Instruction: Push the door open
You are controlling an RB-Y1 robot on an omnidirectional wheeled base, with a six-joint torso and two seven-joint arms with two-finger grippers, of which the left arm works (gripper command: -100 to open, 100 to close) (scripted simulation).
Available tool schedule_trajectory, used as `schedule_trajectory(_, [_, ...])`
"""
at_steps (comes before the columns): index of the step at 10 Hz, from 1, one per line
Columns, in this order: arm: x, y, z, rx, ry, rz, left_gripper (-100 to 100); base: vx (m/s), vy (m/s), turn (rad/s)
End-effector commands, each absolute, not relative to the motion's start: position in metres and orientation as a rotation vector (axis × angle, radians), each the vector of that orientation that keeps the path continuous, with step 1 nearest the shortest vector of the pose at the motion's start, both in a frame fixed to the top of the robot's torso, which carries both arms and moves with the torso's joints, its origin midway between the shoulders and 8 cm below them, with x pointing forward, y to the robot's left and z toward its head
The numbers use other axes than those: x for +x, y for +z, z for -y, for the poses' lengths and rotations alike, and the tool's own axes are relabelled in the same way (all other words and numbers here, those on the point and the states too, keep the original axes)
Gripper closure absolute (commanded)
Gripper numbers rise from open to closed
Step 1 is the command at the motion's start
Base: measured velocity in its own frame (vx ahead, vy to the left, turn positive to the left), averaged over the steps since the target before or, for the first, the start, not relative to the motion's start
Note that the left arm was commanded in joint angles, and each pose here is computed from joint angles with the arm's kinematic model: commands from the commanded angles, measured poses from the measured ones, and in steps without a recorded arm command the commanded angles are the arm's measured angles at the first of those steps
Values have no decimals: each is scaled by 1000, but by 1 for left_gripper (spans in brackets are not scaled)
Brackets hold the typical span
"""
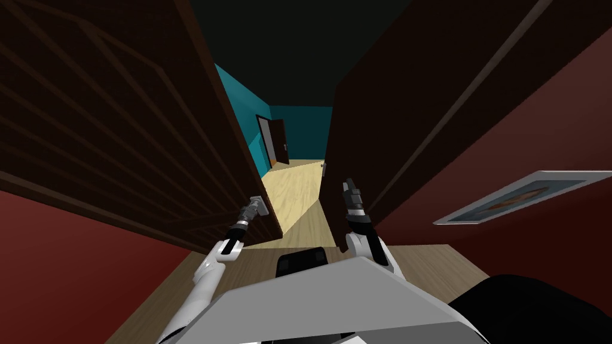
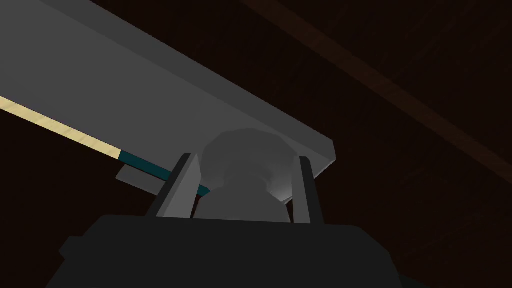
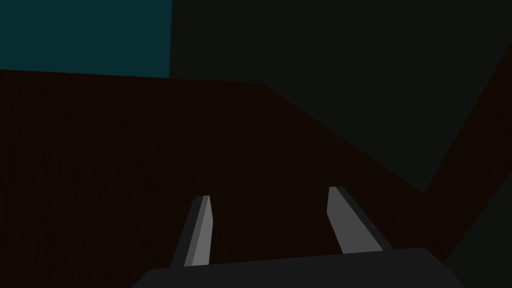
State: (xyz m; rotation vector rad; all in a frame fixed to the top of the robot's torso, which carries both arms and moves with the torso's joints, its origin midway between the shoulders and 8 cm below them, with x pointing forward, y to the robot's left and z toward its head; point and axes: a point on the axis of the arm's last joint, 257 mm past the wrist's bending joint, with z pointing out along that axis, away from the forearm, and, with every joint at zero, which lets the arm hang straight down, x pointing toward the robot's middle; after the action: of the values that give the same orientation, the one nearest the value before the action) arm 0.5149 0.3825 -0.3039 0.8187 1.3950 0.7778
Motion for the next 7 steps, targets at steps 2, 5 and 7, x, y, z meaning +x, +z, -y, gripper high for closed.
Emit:
schedule_trajectory(2, [523,-297,-385,731,716,-1414,100,51,-9,49])
schedule_trajectory(5, [525,-297,-385,681,670,-1430,100,46,-13,28])
schedule_trajectory(7, [529,-296,-383,610,610,-1451,100,54,-12,58])
